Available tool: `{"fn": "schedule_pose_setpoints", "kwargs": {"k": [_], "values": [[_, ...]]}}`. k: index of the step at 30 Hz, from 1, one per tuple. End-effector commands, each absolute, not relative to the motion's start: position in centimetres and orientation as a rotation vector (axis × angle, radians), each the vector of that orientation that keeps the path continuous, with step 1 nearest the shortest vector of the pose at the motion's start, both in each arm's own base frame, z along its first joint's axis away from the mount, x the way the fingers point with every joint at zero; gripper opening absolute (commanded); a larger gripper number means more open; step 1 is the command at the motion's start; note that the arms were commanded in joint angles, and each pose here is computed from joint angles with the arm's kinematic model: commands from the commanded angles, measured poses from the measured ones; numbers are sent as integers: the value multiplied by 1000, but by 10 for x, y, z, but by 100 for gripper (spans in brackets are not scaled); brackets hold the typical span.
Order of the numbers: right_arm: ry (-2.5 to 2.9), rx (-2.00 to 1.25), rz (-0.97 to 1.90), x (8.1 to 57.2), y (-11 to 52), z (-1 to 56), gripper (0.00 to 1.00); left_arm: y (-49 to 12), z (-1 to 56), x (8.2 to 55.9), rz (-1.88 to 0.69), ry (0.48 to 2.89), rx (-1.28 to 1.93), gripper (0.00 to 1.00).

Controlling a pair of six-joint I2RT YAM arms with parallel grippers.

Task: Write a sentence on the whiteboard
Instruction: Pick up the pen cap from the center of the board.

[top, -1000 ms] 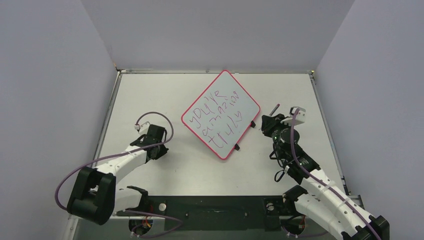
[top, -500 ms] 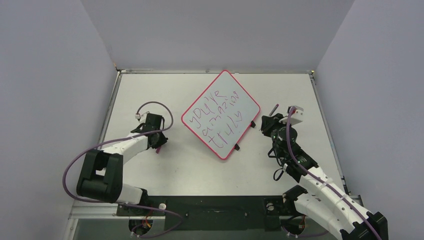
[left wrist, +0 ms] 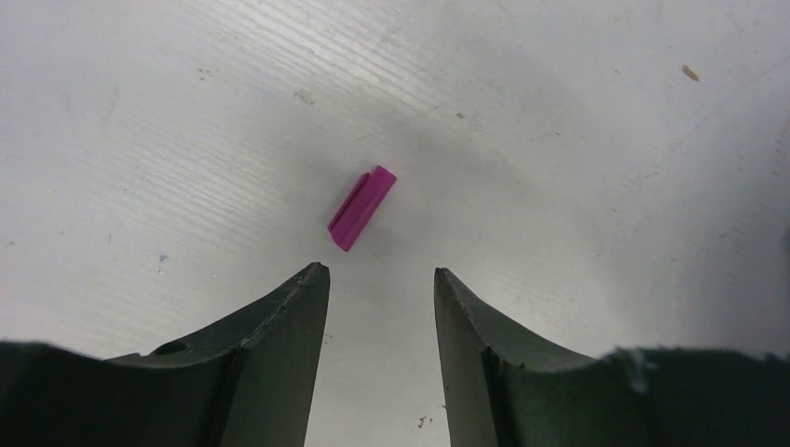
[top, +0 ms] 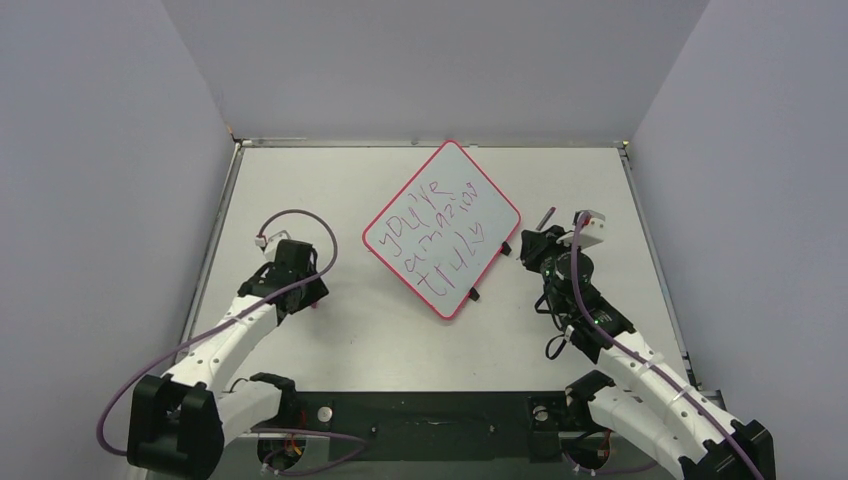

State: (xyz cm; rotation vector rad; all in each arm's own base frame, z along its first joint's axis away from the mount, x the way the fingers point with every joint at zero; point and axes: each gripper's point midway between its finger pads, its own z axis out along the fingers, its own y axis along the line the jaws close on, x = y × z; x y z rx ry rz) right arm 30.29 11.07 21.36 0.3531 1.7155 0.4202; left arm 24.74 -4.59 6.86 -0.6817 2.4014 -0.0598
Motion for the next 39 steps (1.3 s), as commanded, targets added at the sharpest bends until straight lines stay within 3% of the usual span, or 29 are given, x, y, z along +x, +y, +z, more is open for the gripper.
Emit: {"fn": "schedule_pose_setpoints", "kwargs": {"k": [1,16,27,33,39], "values": [[1643,360,474,306,114,242,0,-32,46,246,11,2447,-763,43],[1654,367,449,304,109,238,0,-31,16,255,-36,2512,-769,37],[1655,368,445,306,110,239,0,-28,12,268,-15,2530,-723,39],[1654,373,435,305,107,238,0,-33,7,270,-43,2553,-711,26],[1657,378,441,307,109,236,0,-39,11,265,-95,2546,-722,22]]}}
